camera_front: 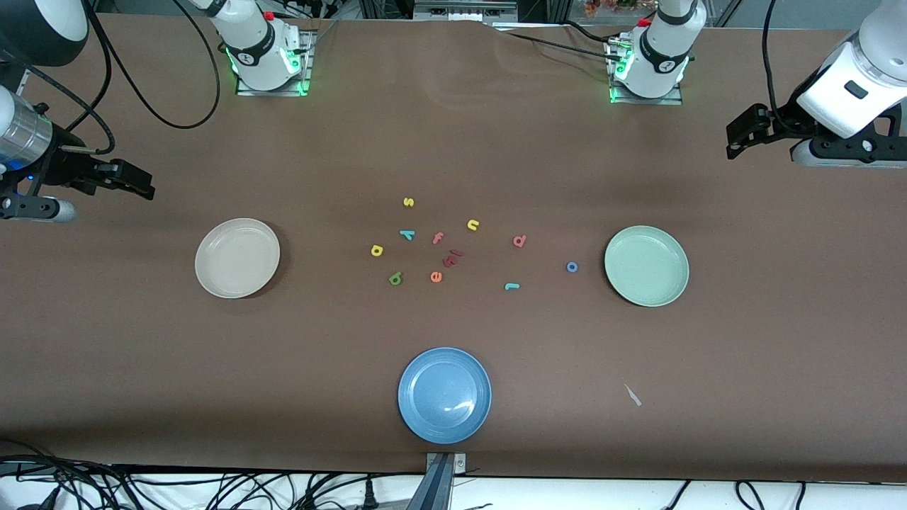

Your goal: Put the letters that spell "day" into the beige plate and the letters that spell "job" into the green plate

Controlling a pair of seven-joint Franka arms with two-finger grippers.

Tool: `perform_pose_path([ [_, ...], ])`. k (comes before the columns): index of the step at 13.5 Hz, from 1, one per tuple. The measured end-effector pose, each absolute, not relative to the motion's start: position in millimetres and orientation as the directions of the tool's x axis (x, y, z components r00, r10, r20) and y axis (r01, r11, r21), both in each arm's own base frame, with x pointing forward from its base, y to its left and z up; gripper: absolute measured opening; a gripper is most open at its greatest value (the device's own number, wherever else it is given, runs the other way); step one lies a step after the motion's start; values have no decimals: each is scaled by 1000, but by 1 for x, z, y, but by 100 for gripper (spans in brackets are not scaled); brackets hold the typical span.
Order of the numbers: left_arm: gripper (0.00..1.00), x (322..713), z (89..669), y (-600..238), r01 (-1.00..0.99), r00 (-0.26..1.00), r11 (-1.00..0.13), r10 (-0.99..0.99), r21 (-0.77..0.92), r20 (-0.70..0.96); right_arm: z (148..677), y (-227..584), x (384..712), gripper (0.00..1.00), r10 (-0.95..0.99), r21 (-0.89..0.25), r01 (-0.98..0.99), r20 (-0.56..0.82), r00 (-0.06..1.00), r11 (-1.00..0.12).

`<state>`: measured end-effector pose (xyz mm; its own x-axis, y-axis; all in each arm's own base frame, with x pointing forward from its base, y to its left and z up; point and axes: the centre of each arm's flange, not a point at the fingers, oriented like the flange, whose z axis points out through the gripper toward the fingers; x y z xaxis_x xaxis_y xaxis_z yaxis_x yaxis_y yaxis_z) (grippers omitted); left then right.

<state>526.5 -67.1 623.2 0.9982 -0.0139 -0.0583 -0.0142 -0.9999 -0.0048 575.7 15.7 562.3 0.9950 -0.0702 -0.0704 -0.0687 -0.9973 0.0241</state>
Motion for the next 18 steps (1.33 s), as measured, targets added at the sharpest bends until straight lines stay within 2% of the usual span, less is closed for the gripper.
perform_pose_path([
  [10, 100, 526, 623, -67, -14, 998, -1000, -14, -5, -58, 560, 16, 576, 100, -70, 25, -69, -77, 995, -997],
  [18, 100, 526, 623, -74, -26, 998, -1000, -26, -5, -58, 531, 31, 585, 100, -52, 3, -52, -125, 991, -999],
])
